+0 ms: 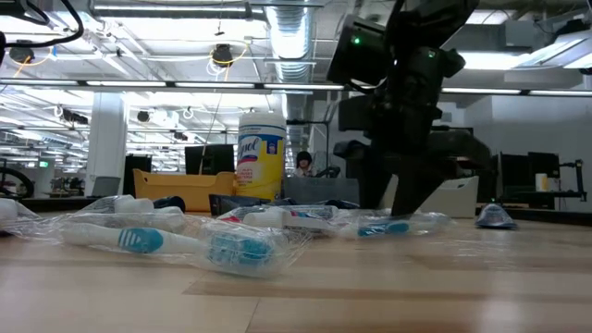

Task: Pick & Place Travel size toiletries
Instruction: Put the orange toothbrush into the gray bin

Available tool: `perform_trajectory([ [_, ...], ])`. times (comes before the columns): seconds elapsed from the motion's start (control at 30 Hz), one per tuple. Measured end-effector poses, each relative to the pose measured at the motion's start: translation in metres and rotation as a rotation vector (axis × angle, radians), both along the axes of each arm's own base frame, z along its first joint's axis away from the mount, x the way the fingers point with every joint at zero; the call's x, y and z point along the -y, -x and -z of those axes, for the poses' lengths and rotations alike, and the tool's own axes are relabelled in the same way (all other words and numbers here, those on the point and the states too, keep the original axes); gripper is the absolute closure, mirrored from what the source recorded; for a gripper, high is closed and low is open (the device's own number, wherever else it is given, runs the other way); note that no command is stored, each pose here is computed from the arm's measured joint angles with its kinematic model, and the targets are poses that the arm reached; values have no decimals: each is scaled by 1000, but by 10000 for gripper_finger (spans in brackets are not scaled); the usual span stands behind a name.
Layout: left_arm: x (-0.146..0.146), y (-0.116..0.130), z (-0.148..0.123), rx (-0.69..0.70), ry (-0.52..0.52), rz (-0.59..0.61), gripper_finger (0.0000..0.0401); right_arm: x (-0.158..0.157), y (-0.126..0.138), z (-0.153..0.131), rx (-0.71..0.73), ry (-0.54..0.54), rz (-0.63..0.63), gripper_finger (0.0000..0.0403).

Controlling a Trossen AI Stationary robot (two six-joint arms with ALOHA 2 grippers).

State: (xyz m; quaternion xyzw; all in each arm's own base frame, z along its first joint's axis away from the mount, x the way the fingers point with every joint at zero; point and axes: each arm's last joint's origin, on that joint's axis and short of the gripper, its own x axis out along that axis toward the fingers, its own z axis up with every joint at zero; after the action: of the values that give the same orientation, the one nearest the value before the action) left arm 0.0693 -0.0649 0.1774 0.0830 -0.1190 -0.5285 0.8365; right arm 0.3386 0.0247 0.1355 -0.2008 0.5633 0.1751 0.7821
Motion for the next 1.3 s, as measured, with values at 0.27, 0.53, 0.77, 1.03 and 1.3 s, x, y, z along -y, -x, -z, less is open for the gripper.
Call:
perform_trajectory([
  [0.27,0,0,0,4,3,2,210,1,1,1,-11,2,3,312],
  [0.53,0,0,-1,9,6,2,210,1,4,-1,-38,4,2,372],
  [0.77,0,0,-1,9,7,-2,210,5,2,-29,-29,3,14,391],
  [1.03,0,-1,0,1,1,-2,210,43,25,-98,149,6,133,384],
  [1.3,1,-1,0,0,1,-5,210,122,77,-156,333,140,463,387],
])
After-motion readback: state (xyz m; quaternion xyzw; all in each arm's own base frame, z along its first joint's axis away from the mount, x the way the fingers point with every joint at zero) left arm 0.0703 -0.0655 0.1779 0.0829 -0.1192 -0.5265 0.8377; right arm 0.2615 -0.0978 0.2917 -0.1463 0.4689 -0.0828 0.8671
